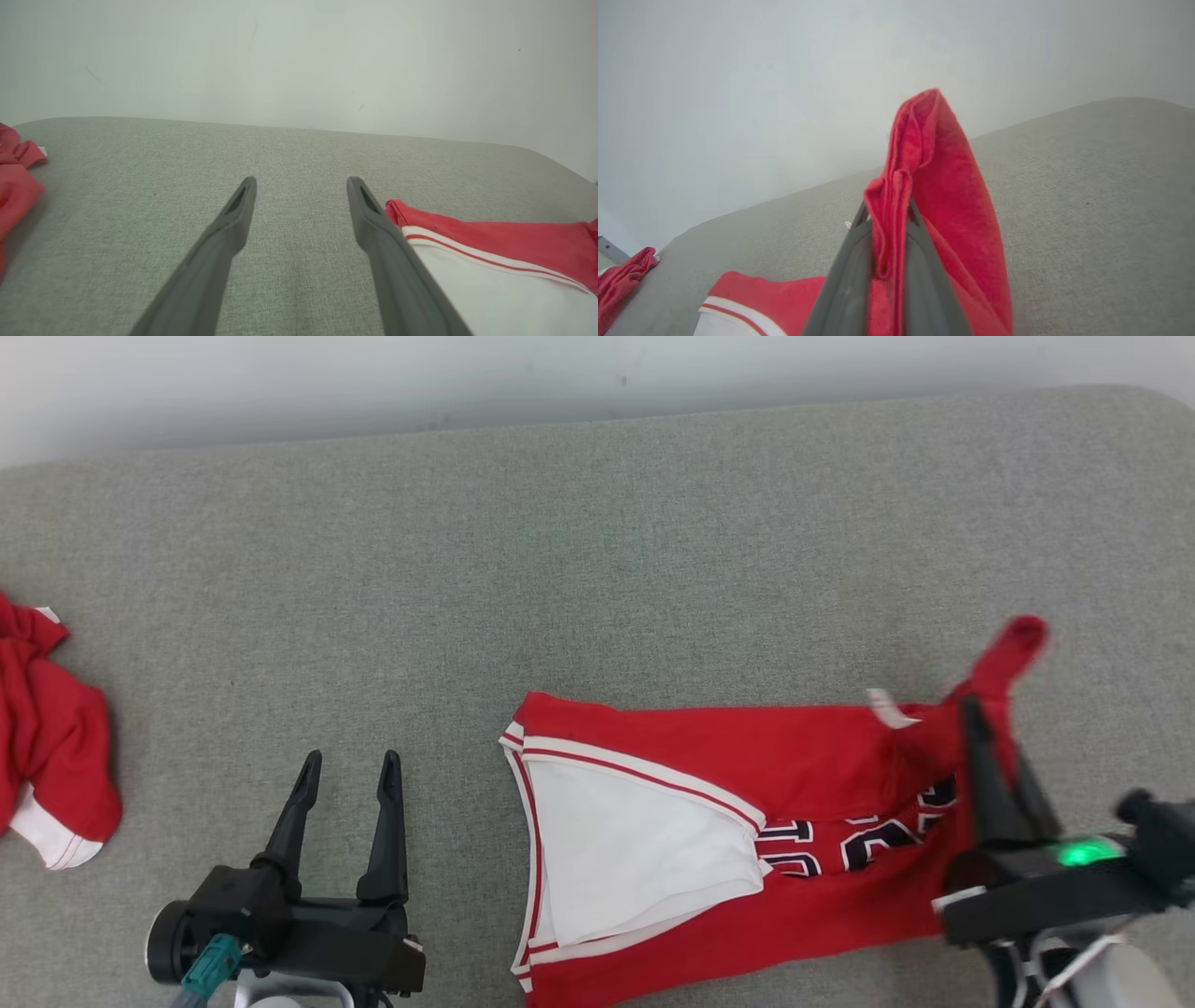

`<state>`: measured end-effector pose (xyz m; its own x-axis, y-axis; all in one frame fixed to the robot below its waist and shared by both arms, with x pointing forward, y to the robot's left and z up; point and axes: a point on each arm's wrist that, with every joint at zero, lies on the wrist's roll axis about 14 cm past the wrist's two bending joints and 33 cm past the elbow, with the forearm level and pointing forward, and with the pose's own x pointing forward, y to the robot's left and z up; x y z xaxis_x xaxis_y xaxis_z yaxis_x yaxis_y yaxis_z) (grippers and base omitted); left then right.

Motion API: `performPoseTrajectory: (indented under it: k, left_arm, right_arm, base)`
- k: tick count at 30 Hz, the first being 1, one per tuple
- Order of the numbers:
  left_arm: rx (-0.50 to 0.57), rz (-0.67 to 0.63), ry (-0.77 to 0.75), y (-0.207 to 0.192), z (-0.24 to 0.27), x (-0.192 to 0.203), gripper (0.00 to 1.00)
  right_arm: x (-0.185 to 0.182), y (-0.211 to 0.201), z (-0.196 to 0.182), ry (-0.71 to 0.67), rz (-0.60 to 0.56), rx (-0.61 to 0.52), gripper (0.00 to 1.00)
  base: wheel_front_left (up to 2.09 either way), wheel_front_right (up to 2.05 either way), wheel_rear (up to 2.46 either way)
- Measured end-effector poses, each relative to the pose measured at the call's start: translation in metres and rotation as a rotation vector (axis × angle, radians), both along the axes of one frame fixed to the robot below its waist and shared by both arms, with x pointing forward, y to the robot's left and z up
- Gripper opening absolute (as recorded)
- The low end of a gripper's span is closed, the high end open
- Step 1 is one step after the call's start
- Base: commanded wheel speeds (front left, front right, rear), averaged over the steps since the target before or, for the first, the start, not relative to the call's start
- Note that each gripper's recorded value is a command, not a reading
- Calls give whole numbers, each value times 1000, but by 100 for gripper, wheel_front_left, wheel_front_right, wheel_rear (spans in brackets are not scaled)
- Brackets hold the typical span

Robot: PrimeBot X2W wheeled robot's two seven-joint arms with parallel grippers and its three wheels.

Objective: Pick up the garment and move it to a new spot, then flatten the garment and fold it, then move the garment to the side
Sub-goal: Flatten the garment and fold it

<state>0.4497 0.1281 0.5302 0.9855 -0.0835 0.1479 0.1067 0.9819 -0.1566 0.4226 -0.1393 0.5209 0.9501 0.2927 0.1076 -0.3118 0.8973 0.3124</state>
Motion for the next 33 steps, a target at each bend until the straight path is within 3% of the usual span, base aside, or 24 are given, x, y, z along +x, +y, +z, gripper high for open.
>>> performPoseTrajectory:
  k: [7, 15, 21, 28, 29, 30, 31, 33]
  left_arm:
    - [2, -6, -3, 0, 1, 1, 100]
    - [-2, 17, 6, 7, -1, -3, 100]
    - [-1, 33, 12, 13, -2, -5, 100]
    - [-3, 44, 15, 16, -3, -6, 100]
    - [-4, 45, 16, 16, -3, -6, 100]
    - [-4, 44, 16, 16, -3, -6, 100]
    - [-5, 44, 15, 16, -3, -6, 100]
    - [-5, 43, 14, 15, -2, -6, 100]
  right_arm:
    - [-17, 89, 26, -50, 245, 63, 0]
    - [-43, 168, 12, 29, 464, 143, 0]
    - [-55, 197, -8, 93, 560, 144, 0]
    - [-60, 208, -30, 163, 593, 140, 2]
    - [-59, 208, -32, 175, 588, 144, 34]
    - [-60, 208, -38, 193, 589, 132, 55]
    - [-61, 209, -41, 203, 590, 131, 100]
    - [-62, 212, -39, 210, 595, 154, 100]
  base:
    - [0, 0, 0]
    - [0, 0, 0]
    - [0, 0, 0]
    - [0, 0, 0]
    - [0, 0, 0]
    - [0, 0, 0]
    - [0, 0, 0]
    - [0, 0, 0]
